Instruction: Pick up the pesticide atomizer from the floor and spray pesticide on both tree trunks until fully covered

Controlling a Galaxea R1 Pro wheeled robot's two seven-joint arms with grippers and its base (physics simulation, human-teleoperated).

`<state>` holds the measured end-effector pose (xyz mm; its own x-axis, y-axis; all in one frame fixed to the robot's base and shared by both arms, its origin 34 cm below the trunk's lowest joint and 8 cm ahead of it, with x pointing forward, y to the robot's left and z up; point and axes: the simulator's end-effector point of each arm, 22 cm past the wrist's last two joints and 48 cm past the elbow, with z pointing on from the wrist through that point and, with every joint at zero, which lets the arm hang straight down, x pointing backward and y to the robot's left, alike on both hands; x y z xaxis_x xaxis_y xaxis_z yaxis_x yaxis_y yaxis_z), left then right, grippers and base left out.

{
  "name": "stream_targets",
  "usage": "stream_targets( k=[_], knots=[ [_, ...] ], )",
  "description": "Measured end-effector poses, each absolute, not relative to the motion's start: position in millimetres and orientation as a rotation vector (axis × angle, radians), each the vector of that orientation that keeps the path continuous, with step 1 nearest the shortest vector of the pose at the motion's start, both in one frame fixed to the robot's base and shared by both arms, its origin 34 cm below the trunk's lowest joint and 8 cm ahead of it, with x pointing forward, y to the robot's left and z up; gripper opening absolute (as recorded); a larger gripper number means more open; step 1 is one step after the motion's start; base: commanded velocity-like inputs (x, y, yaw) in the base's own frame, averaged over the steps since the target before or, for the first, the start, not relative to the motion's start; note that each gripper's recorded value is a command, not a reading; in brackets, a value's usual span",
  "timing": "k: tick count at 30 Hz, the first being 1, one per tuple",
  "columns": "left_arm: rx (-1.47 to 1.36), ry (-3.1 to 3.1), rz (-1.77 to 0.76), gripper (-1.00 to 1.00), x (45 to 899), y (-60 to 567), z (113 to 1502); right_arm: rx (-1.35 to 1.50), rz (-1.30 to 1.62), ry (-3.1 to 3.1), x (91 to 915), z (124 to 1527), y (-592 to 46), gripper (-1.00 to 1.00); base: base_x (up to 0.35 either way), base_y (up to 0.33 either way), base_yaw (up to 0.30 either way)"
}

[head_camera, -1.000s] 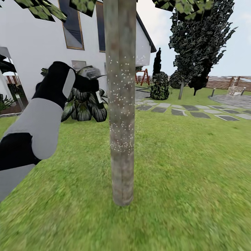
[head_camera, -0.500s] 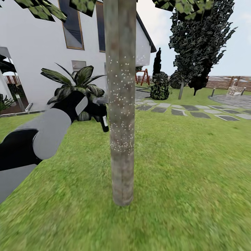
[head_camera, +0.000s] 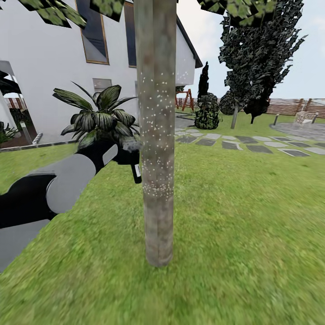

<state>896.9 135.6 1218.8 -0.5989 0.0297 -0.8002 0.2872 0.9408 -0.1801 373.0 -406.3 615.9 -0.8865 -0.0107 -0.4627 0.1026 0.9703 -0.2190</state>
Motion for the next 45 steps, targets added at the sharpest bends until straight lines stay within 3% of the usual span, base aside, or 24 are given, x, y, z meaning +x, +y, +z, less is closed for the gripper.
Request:
stream_targets(
  k=[6, 27, 45],
  knots=[
    [0.312, 2.257, -0.224, -1.0, 882.1, 154.3, 1110.4, 0.064, -0.327, 2.642, 373.0, 615.7, -405.8, 1.0, 0.0, 0.0, 0.0],
    [0.326, 2.142, -0.29, -1.0, 799.3, 149.7, 906.9, 0.066, -0.313, 2.642, 373.5, 614.8, -399.5, 1.0, 0.0, 0.004, 0.0],
    [0.323, 2.149, -0.292, -1.0, 798.0, 151.1, 905.0, 0.079, -0.281, 2.654, 370.3, 610.3, -381.5, 1.0, 0.0, 0.332, -0.09]
  ],
)
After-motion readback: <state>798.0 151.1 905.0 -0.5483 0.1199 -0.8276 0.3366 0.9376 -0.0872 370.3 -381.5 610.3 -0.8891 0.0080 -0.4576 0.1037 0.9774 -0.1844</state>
